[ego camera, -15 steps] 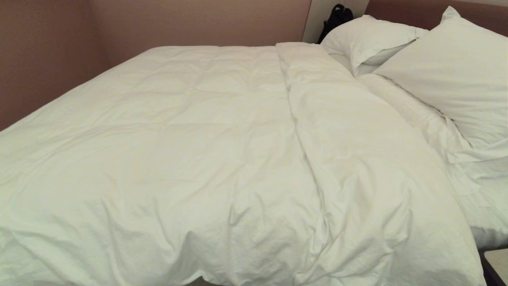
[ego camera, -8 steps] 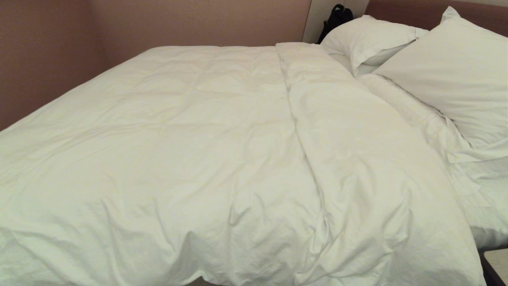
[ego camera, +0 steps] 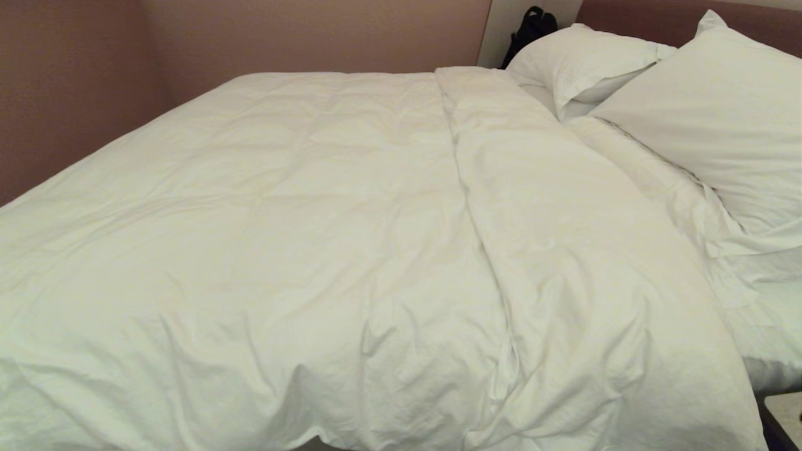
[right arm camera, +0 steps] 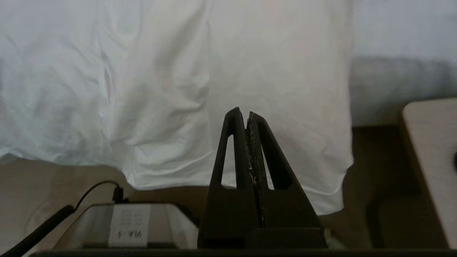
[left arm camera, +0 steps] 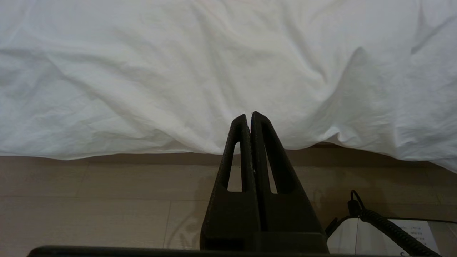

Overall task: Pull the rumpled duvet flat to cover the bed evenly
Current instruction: Flatten the corners of the folded blanket

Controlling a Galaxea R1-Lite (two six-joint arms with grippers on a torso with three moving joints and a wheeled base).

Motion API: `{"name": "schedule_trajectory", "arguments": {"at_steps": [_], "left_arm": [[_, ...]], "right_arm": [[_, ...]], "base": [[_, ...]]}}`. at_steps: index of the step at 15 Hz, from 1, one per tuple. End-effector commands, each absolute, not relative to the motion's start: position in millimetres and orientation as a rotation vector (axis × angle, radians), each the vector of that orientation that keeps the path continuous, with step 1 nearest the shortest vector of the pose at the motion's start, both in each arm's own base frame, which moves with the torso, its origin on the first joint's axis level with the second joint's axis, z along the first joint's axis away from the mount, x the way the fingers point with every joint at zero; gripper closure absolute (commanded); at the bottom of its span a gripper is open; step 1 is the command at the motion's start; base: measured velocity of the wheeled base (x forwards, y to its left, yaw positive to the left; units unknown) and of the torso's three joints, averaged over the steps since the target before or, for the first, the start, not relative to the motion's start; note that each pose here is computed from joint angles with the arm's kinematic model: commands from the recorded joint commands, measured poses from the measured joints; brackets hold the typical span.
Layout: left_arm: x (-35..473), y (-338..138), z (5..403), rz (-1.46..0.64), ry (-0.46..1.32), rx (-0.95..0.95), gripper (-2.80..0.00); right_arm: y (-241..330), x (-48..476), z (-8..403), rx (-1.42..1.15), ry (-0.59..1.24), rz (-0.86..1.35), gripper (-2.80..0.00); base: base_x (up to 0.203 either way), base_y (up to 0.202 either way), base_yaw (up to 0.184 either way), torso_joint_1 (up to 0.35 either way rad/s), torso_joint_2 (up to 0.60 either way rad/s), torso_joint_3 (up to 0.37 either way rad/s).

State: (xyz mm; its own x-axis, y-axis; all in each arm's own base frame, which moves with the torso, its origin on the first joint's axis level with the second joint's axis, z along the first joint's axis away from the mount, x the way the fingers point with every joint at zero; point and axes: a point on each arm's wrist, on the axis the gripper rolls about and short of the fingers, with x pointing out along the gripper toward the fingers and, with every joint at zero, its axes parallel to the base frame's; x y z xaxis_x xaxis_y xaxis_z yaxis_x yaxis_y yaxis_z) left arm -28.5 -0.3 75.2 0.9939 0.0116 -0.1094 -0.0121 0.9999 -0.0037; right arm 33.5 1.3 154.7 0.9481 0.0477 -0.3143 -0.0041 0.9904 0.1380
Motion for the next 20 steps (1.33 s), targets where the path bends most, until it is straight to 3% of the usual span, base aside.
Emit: {"name": "schedule_trajectory", "arguments": {"at_steps": [1,7,13,20], "left_arm": [[-28.5,-0.3,75.0,0.013,0.11,-0.005,0.0],[-28.5,-0.3,75.0,0.013,0.11,-0.005,0.0],[-28.5,-0.3,75.0,0.013,0.11,-0.005,0.0],[-28.5,-0.3,75.0,0.013,0.11,-0.005,0.0]], "right_arm": [[2.2,76.8,152.1,0.184,0.457,0.019,0.0],[1.6,134.5,134.1,0.231,0.548,-0.011,0.0],[-6.4,124.2,128.4,0.192,0.545,-0.05,0.0],[-0.9,65.5,147.6,0.071,0.345,0.068,0.0]], "base": [[0.0,0.0,0.0,0.0,0.0,0.0],[0.0,0.0,0.0,0.0,0.0,0.0],[0.0,0.0,0.0,0.0,0.0,0.0],[0.0,0.0,0.0,0.0,0.0,0.0]]}}
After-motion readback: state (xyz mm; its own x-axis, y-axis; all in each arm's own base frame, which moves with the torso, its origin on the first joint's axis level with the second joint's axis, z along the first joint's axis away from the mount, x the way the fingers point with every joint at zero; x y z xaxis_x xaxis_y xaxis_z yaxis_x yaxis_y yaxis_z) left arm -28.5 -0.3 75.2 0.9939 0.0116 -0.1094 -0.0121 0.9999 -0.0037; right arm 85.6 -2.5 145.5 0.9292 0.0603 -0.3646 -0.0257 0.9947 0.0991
